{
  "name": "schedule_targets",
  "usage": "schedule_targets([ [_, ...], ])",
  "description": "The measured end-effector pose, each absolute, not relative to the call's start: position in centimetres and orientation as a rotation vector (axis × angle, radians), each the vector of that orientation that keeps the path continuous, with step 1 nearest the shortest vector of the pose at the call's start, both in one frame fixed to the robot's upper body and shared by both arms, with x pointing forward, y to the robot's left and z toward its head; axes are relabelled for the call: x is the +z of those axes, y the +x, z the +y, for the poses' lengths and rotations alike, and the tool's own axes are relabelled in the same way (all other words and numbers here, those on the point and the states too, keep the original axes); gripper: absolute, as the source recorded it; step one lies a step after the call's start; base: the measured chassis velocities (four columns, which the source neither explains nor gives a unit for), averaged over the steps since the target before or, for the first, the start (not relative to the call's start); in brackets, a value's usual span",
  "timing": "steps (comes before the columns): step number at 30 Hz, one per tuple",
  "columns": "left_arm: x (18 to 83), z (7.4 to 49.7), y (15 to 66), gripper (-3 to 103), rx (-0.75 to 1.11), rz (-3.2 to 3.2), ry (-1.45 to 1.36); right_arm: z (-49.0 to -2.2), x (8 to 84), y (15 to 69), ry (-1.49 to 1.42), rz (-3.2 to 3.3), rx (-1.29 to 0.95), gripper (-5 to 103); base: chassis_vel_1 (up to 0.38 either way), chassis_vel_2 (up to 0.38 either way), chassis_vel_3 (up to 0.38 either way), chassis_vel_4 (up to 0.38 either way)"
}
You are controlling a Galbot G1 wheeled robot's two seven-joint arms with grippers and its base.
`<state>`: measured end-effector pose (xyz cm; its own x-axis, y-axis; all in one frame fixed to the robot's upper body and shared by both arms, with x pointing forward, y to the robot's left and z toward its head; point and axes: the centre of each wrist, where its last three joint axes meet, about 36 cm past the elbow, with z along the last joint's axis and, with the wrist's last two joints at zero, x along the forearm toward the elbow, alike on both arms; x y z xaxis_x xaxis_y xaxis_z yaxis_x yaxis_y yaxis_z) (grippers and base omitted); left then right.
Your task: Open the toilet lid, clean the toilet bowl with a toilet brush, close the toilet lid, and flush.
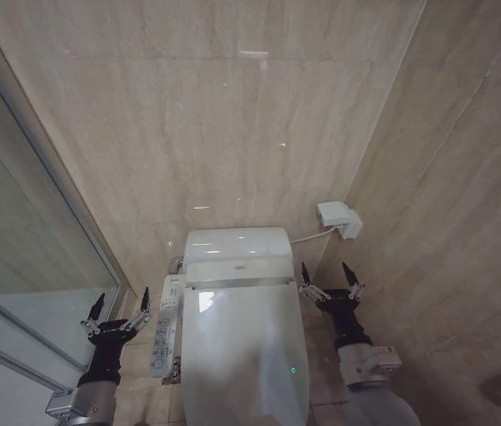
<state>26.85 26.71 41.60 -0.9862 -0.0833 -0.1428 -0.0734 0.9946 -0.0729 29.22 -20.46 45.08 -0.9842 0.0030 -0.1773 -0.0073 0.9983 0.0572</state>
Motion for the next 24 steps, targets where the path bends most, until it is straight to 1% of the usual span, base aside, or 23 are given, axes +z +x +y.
schedule_targets([
  [4,41.6,26.71,26.85,100,-0.102,2.991,-0.118,-20.46,45.07,29.23,-0.003,2.962,0.086,100,0.0,0.0,0.0,0.0],
  [10,41.6,26.71,26.85,100,-0.102,2.991,-0.118,-20.46,45.08,29.23,-0.003,2.962,0.086,100,0.078,-0.088,-0.094,0.103],
  [16,41.6,26.71,26.85,100,-0.102,2.991,-0.118,-20.46,45.07,29.23,-0.003,2.962,0.086,100,0.179,-0.213,-0.186,0.187],
  [24,41.59,26.71,26.85,100,-0.102,2.991,-0.118,-20.46,45.07,29.22,-0.003,2.962,0.086,100,0.255,-0.238,-0.245,0.243],
])
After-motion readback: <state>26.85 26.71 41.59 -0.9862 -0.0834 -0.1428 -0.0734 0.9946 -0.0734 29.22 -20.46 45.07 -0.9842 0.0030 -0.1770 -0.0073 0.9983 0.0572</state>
